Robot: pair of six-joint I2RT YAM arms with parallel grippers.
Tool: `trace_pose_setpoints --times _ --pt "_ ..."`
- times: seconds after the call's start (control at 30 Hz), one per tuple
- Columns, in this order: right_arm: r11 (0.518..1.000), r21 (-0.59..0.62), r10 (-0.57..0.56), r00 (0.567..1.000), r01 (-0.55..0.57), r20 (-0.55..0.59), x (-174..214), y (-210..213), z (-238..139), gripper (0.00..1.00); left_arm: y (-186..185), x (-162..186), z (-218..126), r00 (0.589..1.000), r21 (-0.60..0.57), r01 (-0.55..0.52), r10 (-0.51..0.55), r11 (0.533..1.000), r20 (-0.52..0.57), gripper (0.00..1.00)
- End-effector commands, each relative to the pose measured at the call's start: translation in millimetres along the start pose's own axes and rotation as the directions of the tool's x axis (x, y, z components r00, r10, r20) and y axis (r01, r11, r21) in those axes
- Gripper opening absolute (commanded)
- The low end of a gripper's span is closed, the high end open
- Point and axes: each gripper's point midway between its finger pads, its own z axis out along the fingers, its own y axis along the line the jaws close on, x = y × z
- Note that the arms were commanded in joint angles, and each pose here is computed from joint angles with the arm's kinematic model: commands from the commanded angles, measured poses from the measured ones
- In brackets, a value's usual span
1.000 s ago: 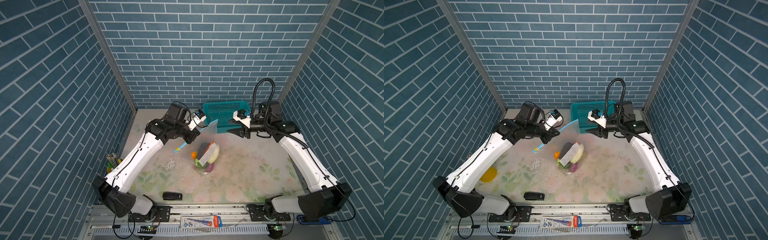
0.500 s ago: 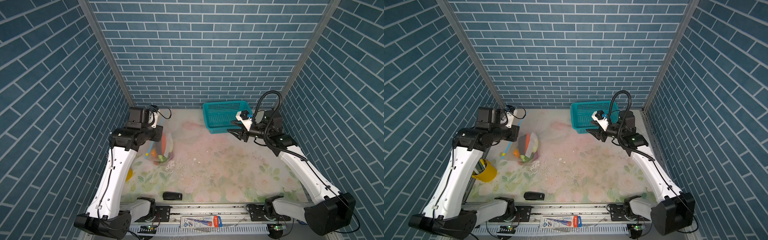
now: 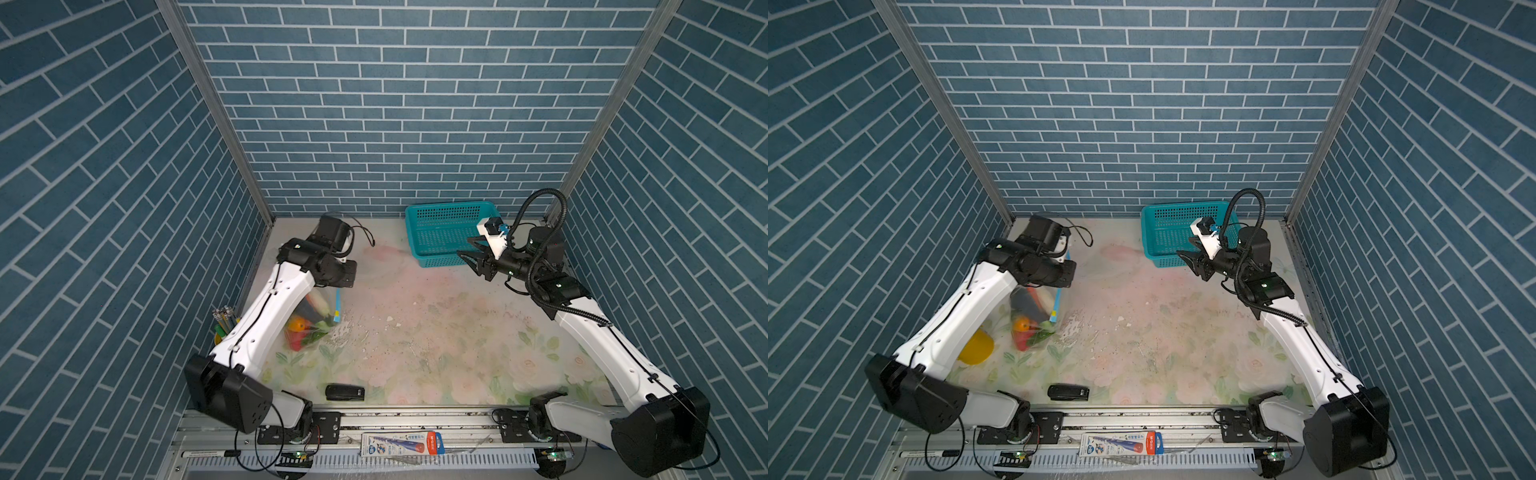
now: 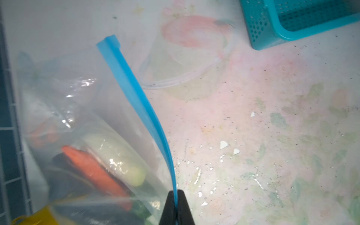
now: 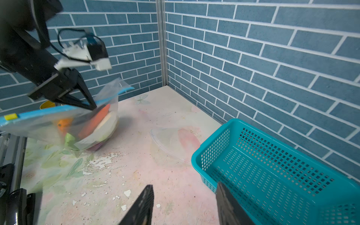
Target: Place the food in the zip-top bag and seal the zipper
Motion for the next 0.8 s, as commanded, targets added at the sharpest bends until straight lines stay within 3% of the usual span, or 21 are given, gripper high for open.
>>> trace_pose_setpoints --times 0.0,0.27,0.6,0.67,0.77 --pt "0.999 0.033 0.028 0.999 -0.029 0.019 -1.3 -0.5 -6.4 0.52 -47.4 -9.9 33.9 1.0 0.095 0.012 -0.009 0.995 -0.027 0.0" --pt "0.995 0.099 0.019 1.0 -0.02 0.011 5.2 -4.1 -17.9 0.53 -133.8 -2.1 93.5 0.995 0.219 -0.028 0.048 0.975 -0.089 0.0" --pt "0.991 0.129 0.03 1.0 -0.029 -0.004 11.3 -10.1 -18.5 0.53 -182.6 6.3 136.8 0.995 0.327 0.082 -0.06 0.941 -0.076 0.0" --pt "0.991 0.131 0.035 0.999 -0.033 -0.009 13.4 -11.0 -17.3 0.53 -185.9 6.5 139.9 0.994 0.341 0.105 -0.088 0.934 -0.065 0.09" --pt "0.99 0.136 0.041 0.999 -0.038 -0.017 17.1 -13.0 -15.9 0.53 -194.2 4.1 138.2 0.993 0.379 0.114 -0.109 0.919 -0.033 0.38"
